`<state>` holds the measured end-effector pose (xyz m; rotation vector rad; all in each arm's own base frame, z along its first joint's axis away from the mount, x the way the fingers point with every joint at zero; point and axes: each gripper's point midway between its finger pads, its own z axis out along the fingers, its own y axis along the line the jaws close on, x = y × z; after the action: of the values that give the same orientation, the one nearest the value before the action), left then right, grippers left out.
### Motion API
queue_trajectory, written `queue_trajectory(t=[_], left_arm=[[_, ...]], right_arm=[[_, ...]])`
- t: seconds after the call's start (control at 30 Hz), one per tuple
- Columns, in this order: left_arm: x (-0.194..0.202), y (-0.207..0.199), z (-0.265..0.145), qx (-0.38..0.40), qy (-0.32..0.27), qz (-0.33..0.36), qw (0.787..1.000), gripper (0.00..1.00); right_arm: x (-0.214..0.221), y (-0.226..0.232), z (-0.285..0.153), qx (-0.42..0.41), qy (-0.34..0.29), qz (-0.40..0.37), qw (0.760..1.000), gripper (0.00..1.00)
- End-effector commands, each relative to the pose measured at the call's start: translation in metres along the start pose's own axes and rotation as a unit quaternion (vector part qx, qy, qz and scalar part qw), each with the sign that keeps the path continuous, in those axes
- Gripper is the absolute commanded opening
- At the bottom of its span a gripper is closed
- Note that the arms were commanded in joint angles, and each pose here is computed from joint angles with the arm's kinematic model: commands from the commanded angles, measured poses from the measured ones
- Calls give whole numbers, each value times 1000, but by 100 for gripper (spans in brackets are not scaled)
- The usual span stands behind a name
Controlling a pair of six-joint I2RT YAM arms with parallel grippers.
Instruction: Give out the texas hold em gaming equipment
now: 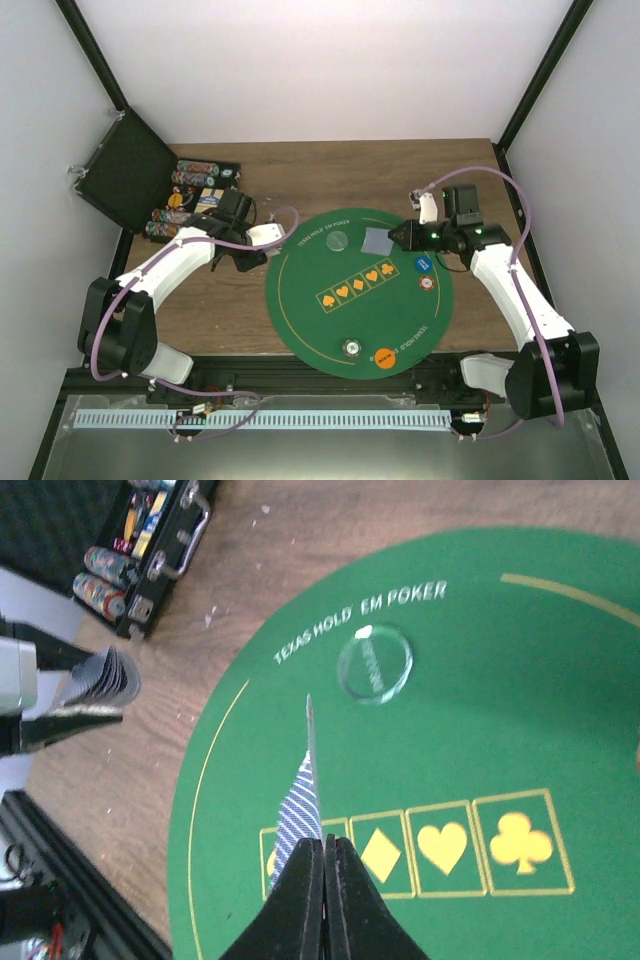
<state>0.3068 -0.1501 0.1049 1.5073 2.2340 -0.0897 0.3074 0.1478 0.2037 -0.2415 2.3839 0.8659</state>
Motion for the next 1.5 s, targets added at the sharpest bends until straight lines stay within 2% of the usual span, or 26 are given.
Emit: queue_trajectory(t=[0.0,0.1,0.23,0.33,0.47,0.6,0.73,0.8,0.87,0.97,1.07,1.23,1.33,1.47], left_arm=[[-2,7,-7,-18,-8,-10,1000,52],[-2,7,-7,-17,-8,-12,1000,52],[-3,6,-7,-16,-9,-13,1000,52],[-3,7,-8,-16,-10,-13,1000,52],[-4,7,-8,-16,-10,-13,1000,52],[-5,8,-10,-20,-13,-12,1000,52],[-9,9,-13,-17,-18,-9,1000,52],[-9,10,-12,-19,-16,-7,1000,52],[-9,11,-12,-19,-16,-4,1000,52],[-10,11,-12,-18,-18,-2,1000,52],[-11,11,-12,-19,-20,0,1000,52],[-10,10,-12,-17,-20,3,1000,52],[-10,10,-12,-17,-19,2,1000,52],[-8,10,-13,-16,-17,2,1000,52]], right_arm=[[28,10,-5,-42,35,34,998,1],[35,2,-2,-24,46,66,996,1],[39,-19,-2,23,19,101,994,1],[27,-50,-19,59,-40,126,989,1],[0,-94,-59,72,-150,192,967,1],[-1,-114,-65,106,-172,212,956,1],[-12,-129,-72,162,-151,105,970,1],[-30,-138,-86,216,-144,38,965,1],[-49,-133,-99,234,-145,-27,961,1],[-63,-105,-113,217,-153,-144,953,1],[-49,-77,-113,184,-127,-276,935,1],[-4,-89,-102,180,-3,-287,941,1],[18,-94,-93,177,35,-296,938,1],[64,-61,-68,72,90,-355,927,1]])
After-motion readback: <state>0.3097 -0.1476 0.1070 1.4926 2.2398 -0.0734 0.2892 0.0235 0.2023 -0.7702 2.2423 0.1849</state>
